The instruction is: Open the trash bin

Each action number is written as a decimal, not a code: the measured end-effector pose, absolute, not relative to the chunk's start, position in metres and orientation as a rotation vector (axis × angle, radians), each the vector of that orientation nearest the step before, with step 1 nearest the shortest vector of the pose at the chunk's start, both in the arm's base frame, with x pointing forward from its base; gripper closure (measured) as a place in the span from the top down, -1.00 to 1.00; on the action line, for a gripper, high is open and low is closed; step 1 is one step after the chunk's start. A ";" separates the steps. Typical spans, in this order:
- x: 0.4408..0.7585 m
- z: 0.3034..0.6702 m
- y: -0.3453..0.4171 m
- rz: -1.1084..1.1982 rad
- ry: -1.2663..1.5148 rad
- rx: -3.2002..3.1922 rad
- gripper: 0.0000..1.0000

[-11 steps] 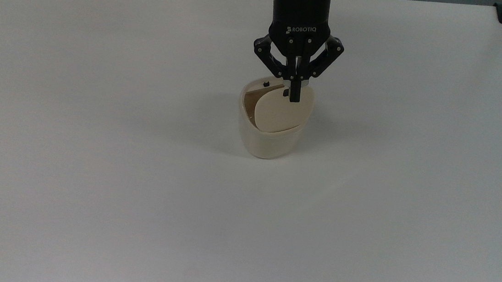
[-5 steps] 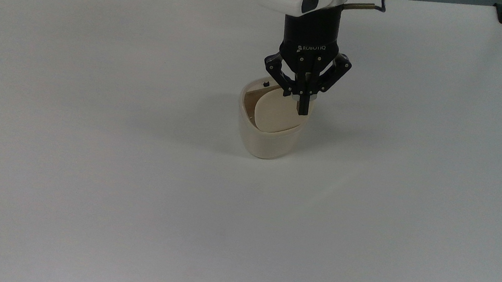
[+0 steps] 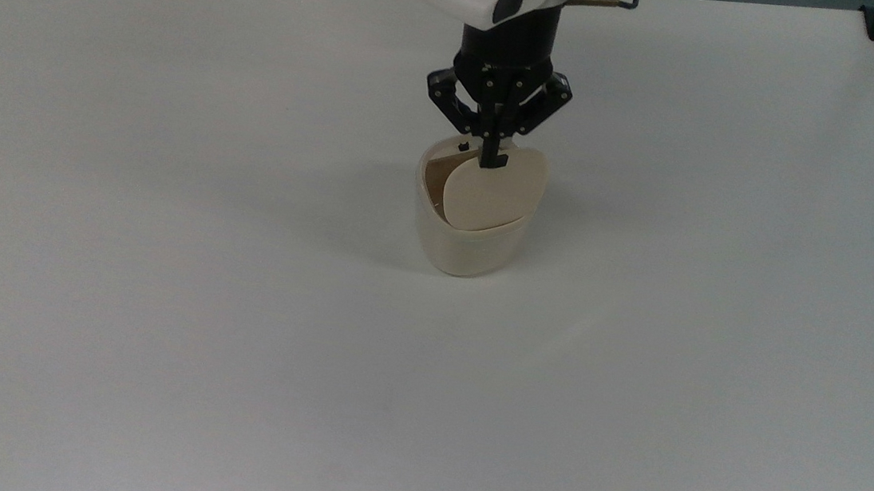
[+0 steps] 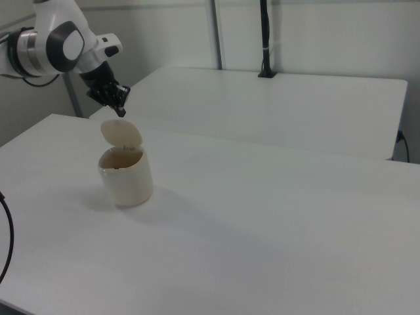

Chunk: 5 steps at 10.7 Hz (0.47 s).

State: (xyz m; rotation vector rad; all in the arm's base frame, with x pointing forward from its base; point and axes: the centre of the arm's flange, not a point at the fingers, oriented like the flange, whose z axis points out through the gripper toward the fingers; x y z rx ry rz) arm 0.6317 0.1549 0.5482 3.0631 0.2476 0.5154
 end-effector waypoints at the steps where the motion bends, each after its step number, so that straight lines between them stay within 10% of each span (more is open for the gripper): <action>1: 0.623 0.559 0.138 0.440 0.210 3.064 -0.98; 5: 0.572 0.601 0.064 0.103 0.157 3.038 -0.74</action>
